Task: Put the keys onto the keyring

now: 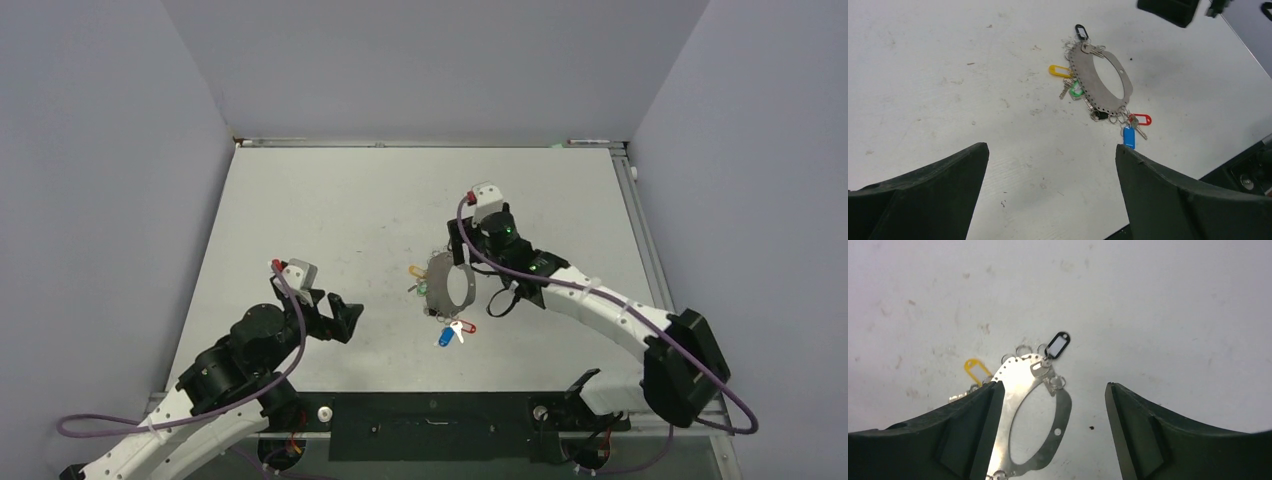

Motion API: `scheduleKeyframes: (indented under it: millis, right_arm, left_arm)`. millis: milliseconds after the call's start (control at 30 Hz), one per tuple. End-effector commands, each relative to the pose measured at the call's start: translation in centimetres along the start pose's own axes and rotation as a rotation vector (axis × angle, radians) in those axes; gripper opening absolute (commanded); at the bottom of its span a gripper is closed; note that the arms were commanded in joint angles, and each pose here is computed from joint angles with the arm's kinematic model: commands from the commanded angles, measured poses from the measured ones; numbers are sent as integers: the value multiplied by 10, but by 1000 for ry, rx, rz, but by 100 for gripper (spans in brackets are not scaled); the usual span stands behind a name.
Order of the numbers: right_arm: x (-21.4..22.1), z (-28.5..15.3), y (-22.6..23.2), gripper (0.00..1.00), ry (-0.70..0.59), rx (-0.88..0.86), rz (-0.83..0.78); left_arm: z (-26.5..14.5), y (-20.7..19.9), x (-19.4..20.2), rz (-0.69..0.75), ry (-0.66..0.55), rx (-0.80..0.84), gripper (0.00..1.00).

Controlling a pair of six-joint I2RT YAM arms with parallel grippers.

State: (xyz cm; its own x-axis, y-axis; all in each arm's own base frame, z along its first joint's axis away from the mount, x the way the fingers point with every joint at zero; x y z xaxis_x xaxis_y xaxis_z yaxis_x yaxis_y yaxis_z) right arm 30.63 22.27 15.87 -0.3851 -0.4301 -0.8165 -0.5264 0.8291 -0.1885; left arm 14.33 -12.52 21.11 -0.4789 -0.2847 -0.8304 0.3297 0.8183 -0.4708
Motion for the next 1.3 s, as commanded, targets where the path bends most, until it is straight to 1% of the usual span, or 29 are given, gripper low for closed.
scheduleKeyframes:
  millis: [0, 133, 267, 433, 533, 800, 967, 1067, 1133, 1267]
  right_arm:
    - [-49, -45, -34, 76, -347, 214, 139]
    - [-38, -82, -43, 78, -438, 268, 230]
    - [-24, -108, -45, 79, -468, 254, 314]
    - [-6, -131, -46, 80, -501, 224, 366]
    - [3, -142, -47, 81, -534, 218, 391]
    - [21, -153, -43, 81, -539, 174, 444]
    - [25, -142, -44, 82, -501, 204, 398]
    - [18, -135, -40, 82, -494, 192, 375]
    - [14, -132, -38, 82, -501, 180, 370]
    - [10, -133, -34, 82, -565, 166, 351]
  left_arm:
    - [-2, 12, -25, -45, -135, -81, 96]
    - [-9, 24, -37, -56, -226, -118, 96]
    - [-14, 33, -43, -67, -281, -155, 96]
    - [-14, 33, -42, -66, -282, -150, 96]
    - [-12, 24, -39, -49, -248, -95, 96]
    - [-9, 23, -36, -55, -217, -102, 96]
    - [-10, 23, -36, -57, -219, -96, 96]
    - [-10, 25, -36, -58, -226, -105, 96]
    - [-10, 25, -36, -60, -229, -104, 96]
    - [-9, 24, -35, -57, -227, -98, 96]
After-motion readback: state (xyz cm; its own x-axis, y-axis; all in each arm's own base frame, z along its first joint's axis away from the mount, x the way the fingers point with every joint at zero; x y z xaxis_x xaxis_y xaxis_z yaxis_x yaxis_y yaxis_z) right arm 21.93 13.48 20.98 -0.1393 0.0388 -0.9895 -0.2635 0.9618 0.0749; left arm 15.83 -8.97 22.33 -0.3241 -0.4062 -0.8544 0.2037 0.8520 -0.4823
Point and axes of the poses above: each gripper's point midway between its finger pads, its own z axis out along the fingers, its own y axis along the line the jaws close on, x = y × z, the point moved 3 cm from there along -z, back along the fingers, and after that the axes turned 13 degrees about -z, right-handed, at the moved point
